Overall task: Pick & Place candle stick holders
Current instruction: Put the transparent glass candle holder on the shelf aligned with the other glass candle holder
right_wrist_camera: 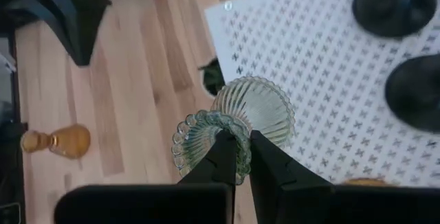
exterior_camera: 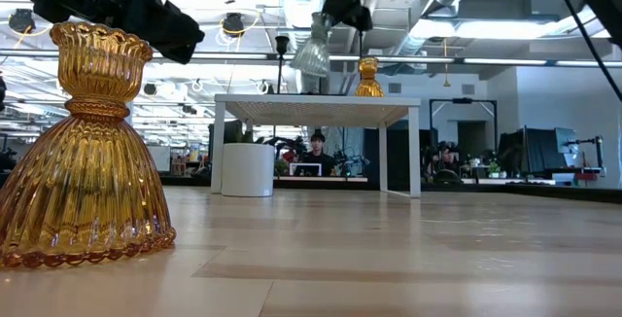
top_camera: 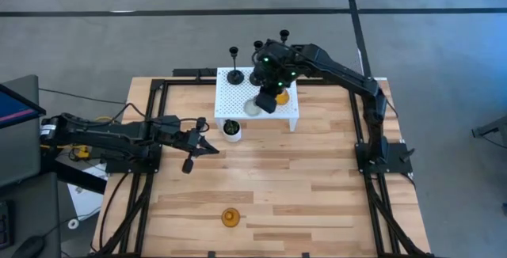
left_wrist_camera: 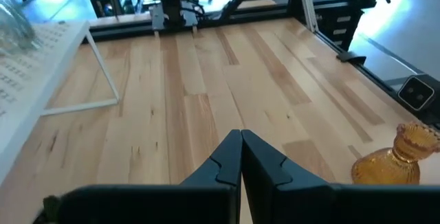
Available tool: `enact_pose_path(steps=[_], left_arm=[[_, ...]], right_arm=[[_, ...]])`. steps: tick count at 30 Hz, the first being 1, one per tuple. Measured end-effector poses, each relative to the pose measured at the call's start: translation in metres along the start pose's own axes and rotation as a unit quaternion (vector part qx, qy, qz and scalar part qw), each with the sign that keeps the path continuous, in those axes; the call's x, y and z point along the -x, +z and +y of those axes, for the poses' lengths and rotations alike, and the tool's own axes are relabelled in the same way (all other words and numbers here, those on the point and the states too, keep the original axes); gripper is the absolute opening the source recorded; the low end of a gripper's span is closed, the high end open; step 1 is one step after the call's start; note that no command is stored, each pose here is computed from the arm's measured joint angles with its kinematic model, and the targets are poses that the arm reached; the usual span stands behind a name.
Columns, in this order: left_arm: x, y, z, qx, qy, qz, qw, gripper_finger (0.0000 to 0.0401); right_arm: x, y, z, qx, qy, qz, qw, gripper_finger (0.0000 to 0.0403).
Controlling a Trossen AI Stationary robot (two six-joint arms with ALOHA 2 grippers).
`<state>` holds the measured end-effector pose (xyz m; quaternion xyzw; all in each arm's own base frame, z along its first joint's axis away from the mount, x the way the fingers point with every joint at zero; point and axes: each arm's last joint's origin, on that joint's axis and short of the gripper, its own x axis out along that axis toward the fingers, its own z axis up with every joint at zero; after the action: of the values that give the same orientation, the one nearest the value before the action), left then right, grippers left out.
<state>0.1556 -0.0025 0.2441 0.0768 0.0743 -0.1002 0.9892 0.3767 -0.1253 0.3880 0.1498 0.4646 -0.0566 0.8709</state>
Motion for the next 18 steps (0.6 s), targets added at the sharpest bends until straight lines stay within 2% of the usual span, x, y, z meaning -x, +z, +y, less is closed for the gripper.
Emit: enact_pose_path(steps=[9,18], left_arm=[[-0.007,-0.004,0.001,0.004,-0.003,0.017,1.000,0.0008],[-0.011,-0.008,0.001,0.007,-0.005,0.030,1.000,0.0008]], right_arm=[[-0.012,0.001,-0.017,-0.011,-0.049,0.013,0.999,0.0007],[-0.011,0.000,-0.021,-0.016,-0.059,0.017,0.998,0.0007]])
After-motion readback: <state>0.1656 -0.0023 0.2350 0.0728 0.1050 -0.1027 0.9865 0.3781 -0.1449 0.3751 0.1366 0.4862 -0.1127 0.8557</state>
